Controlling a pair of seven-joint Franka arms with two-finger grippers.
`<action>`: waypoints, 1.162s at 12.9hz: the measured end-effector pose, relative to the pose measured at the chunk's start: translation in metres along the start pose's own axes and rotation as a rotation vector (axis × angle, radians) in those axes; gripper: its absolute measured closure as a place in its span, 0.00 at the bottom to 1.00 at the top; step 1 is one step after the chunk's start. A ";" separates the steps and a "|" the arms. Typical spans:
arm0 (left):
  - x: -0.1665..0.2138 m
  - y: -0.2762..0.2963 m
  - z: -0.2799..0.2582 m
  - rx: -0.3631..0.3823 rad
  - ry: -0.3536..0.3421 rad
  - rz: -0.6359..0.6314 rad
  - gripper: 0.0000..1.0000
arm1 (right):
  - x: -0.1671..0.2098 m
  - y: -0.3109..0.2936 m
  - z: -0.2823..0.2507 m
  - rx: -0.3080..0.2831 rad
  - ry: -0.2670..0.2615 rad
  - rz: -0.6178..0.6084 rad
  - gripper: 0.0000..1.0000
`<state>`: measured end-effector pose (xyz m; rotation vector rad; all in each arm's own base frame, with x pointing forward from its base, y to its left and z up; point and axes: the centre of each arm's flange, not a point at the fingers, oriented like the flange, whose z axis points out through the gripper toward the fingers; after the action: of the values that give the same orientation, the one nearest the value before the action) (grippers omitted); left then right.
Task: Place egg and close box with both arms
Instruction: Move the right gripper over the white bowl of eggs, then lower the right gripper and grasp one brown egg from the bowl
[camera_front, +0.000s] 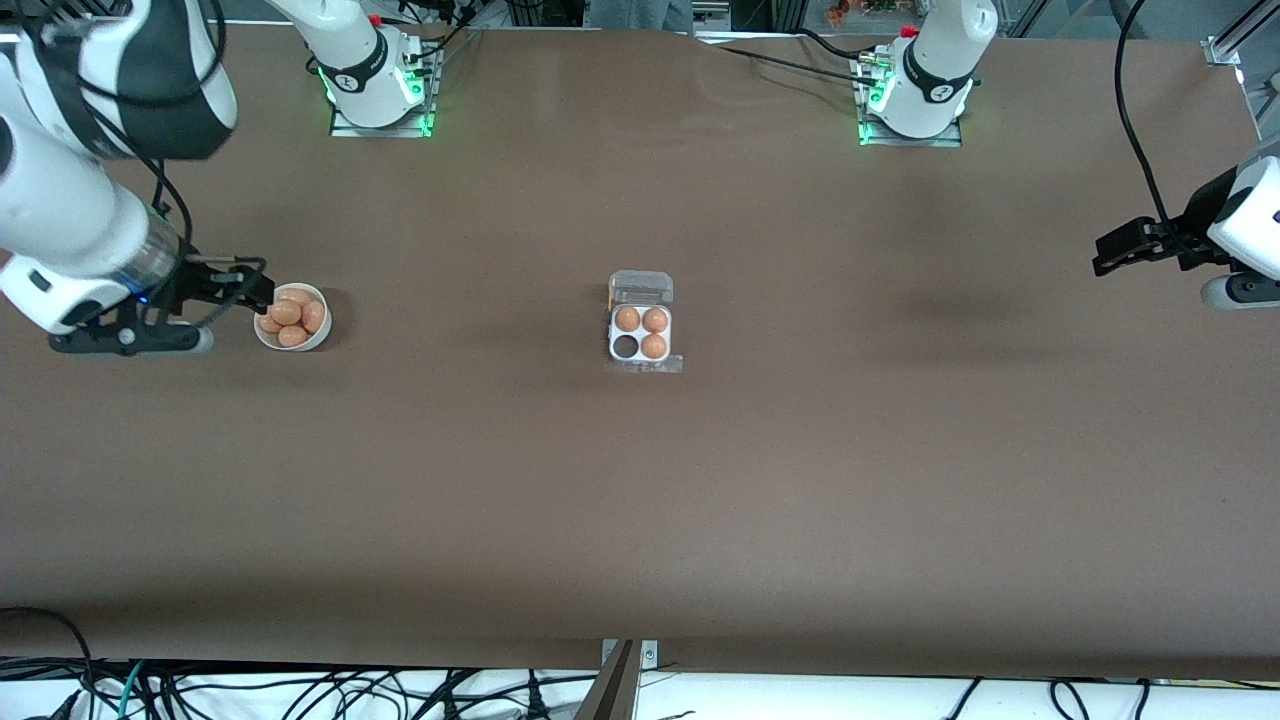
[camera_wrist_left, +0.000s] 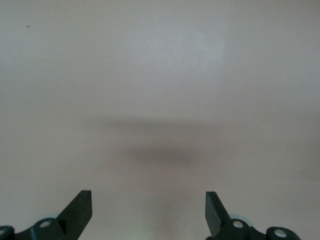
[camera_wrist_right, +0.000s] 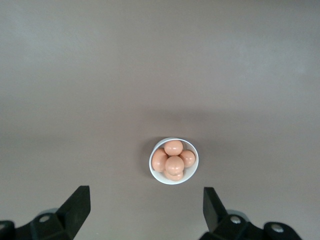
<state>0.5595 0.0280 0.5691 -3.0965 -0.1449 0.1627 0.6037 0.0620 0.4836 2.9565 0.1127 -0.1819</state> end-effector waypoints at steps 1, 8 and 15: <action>0.000 0.000 -0.001 0.000 0.003 0.000 0.00 | 0.006 -0.001 0.020 -0.005 -0.022 -0.002 0.00; 0.000 0.000 -0.005 -0.001 0.011 0.000 0.00 | -0.015 0.012 0.167 0.018 0.027 0.016 0.00; 0.000 0.000 -0.005 -0.001 0.011 0.000 0.00 | -0.063 0.019 0.237 0.023 0.013 0.014 0.00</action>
<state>0.5604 0.0280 0.5741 -3.0973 -0.1451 0.1462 0.5162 -0.0031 0.2638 2.9805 0.0929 -0.1628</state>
